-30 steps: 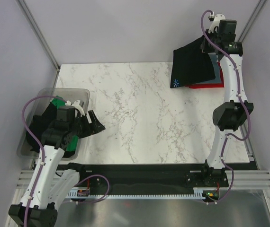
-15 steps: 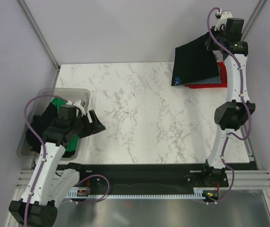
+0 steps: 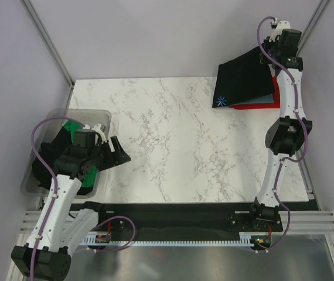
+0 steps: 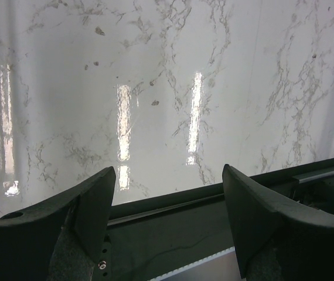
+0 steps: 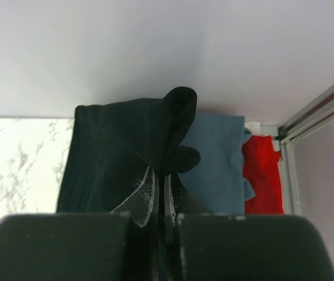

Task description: Fold and stack the t-shirts

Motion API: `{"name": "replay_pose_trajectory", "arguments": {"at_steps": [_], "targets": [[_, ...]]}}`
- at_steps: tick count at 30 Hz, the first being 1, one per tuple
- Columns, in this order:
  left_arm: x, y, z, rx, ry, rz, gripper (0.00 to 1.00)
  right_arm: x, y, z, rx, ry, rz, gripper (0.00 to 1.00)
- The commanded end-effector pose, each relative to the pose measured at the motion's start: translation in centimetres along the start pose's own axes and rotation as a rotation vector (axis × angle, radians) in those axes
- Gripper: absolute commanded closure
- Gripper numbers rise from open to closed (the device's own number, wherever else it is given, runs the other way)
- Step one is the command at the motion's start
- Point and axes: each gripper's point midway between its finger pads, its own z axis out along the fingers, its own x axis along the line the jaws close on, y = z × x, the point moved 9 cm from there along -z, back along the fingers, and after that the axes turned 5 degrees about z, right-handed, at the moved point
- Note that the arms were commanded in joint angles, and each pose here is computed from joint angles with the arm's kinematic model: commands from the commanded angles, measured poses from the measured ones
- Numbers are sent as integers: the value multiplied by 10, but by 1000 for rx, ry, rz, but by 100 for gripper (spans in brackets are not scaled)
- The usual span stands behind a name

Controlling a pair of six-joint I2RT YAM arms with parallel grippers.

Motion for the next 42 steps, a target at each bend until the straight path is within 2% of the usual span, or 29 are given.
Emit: {"name": "replay_pose_trajectory", "arguments": {"at_steps": [1, 3, 7, 11, 16, 17, 18, 19, 21, 22, 26, 27, 29, 31, 33, 35, 36, 39, 42], "targets": [[0, 4, 1, -21, -10, 26, 20, -26, 26, 14, -196, -75, -28, 100], [0, 4, 1, -17, -5, 23, 20, -35, 20, 28, -222, -100, -30, 100], [1, 4, 1, -18, 1, 21, 20, -56, -24, 77, -200, -141, -49, 100], [2, 4, 3, -13, 13, 14, 19, -83, -62, 108, -189, -298, -58, 100], [2, 5, 4, -4, 20, 9, 20, -120, -103, 125, -183, -473, 27, 100], [2, 5, 4, -5, 19, 10, 20, -123, -109, 127, -174, -499, 35, 93], [3, 4, 4, -3, 21, 8, 20, -127, -113, 127, -168, -526, 42, 70], [3, 5, 4, -8, 21, 9, 20, -132, -116, 124, -162, -564, 50, 54], [2, 5, 3, -10, 17, 10, 19, -137, -115, 117, -166, -591, 96, 12], [2, 5, 3, -11, 16, 10, 19, -136, -106, 107, -176, -591, 124, 9], [2, 5, 2, -15, 11, 12, 19, -127, -63, 68, -252, -608, 185, 2], [2, 5, 2, -17, 12, 12, 19, -121, -33, 45, -316, -606, 212, 2], [1, 5, 2, -16, 8, 14, 19, -115, -23, 25, -324, -605, 238, 2], [2, 5, 2, -17, 10, 13, 19, -100, -1, -6, -365, -556, 298, 2], [1, 6, 0, -30, 8, 14, 19, -78, 15, -27, -387, -420, 328, 2], [1, 5, -2, -35, 7, 14, 19, -61, 1, -25, -343, -306, 392, 2], [0, 5, -4, -48, 3, 17, 19, -45, -3, -22, -305, -174, 406, 2], [0, 5, -5, -55, -1, 20, 19, -7, -33, -6, -177, 20, 465, 2], [0, 5, -5, -53, -5, 22, 19, 24, -79, 14, -40, 118, 470, 2]]}}
